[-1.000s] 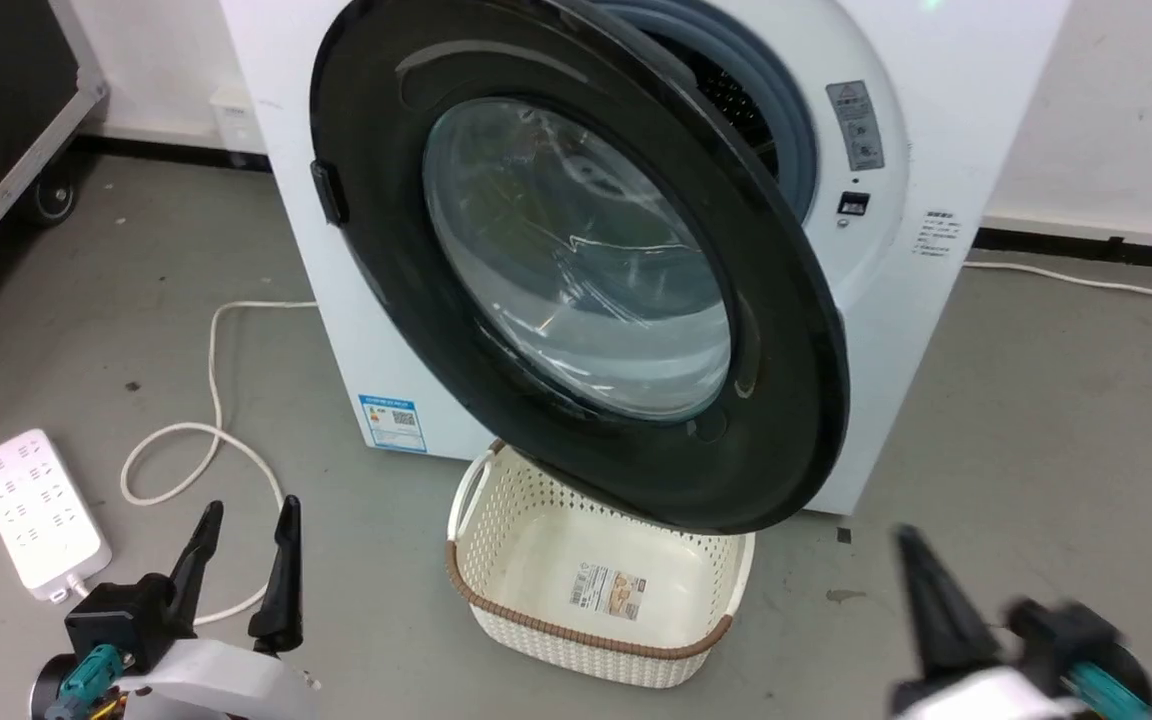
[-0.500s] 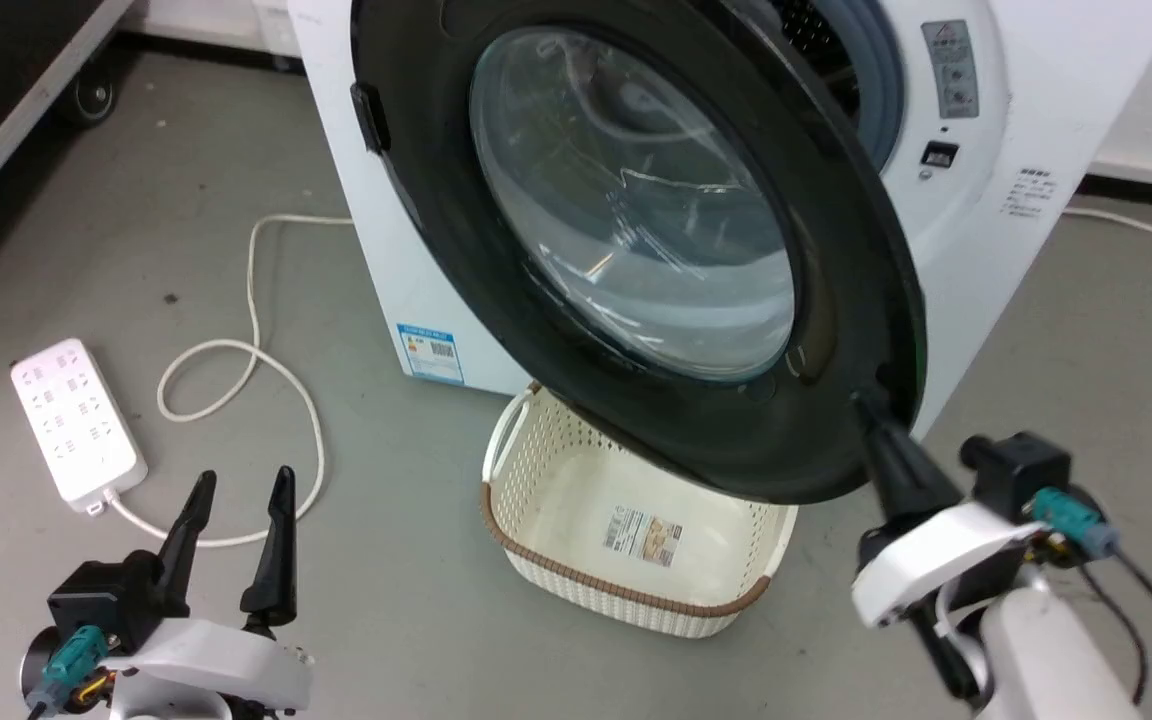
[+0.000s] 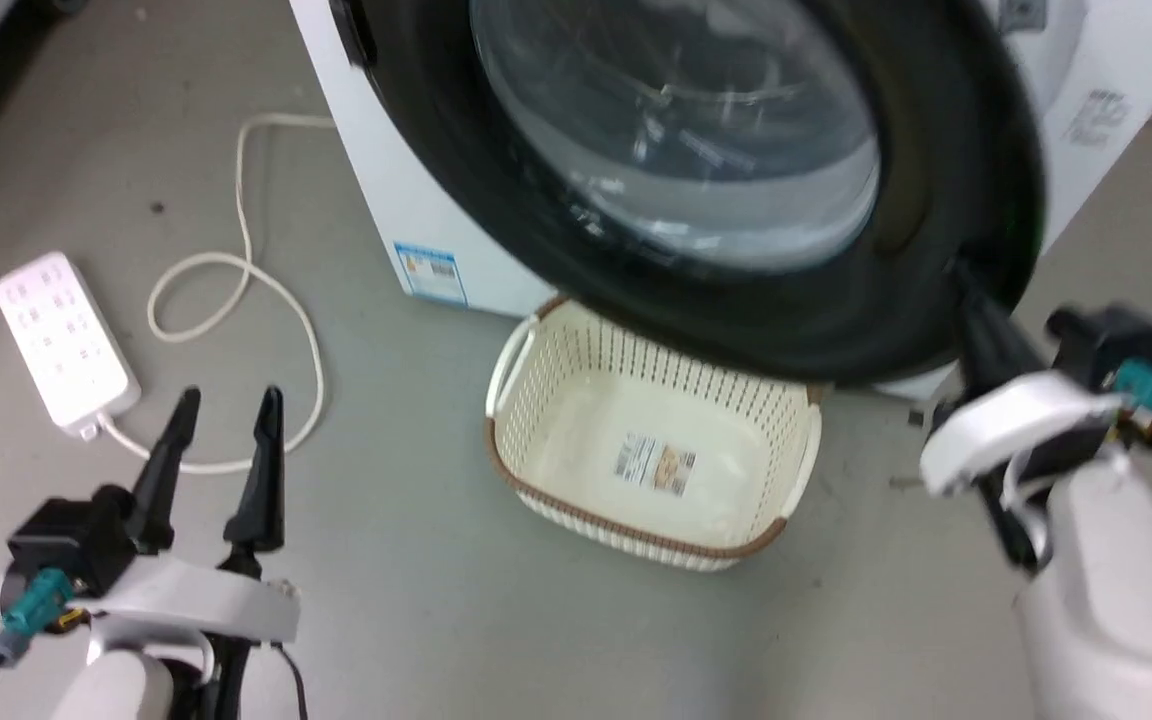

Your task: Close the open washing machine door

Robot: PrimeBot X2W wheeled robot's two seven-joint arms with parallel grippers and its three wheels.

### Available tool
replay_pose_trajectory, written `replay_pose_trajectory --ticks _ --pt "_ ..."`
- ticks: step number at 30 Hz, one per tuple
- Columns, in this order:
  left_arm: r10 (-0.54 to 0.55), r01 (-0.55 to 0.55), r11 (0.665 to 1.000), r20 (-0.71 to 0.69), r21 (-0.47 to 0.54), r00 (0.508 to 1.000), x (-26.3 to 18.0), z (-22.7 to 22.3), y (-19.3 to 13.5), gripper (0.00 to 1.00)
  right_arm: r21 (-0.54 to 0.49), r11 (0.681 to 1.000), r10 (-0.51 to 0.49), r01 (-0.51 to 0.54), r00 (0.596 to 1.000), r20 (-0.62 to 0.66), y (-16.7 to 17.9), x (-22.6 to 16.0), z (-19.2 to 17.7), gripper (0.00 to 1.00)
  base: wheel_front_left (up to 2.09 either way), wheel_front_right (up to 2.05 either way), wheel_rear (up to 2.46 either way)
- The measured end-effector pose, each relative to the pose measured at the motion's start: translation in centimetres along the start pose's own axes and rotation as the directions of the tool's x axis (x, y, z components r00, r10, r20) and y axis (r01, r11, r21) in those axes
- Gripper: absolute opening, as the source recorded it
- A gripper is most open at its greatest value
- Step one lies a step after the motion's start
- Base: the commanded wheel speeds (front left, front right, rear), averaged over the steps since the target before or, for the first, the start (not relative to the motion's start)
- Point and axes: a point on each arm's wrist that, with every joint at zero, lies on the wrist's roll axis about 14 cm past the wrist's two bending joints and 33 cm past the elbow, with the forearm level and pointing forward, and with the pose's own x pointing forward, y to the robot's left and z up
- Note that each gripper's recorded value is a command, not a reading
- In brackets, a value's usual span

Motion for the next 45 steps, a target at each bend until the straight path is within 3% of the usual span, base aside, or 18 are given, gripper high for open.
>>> replay_pose_trajectory --ticks 11,24,29,34,45 --pt "0.001 -0.001 1.000 -0.023 0.020 1.000 2.9 -1.7 1.2 1.00 -0.063 0.995 -0.081 0.080 0.997 -0.004 -3.0 7.0 -0.5 0.00 0.00 0.00 0.00" --pt "0.023 -0.021 0.999 -0.061 0.037 0.998 3.4 -3.5 2.5 1.00 -0.082 0.989 -0.124 0.124 0.992 0.009 -4.1 11.1 -0.7 0.00 0.00 0.00 0.00" --pt "0.023 -0.021 0.999 -0.045 0.032 0.999 3.3 -3.1 2.3 1.00 -0.079 0.987 -0.134 0.137 0.990 0.041 -4.5 10.7 0.6 0.00 0.00 0.00 0.00" --pt "0.008 -0.008 1.000 -0.009 0.030 1.000 3.1 -1.8 1.6 1.00 -0.075 0.987 -0.129 0.140 0.983 0.131 -4.6 9.3 4.3 0.00 0.00 0.00 0.00" --pt "-0.046 0.045 0.999 0.042 0.016 0.998 1.6 0.1 -1.5 1.00 -0.088 0.973 -0.188 0.213 0.956 0.227 -7.5 -0.6 8.1 0.00 0.00 0.00 0.00"
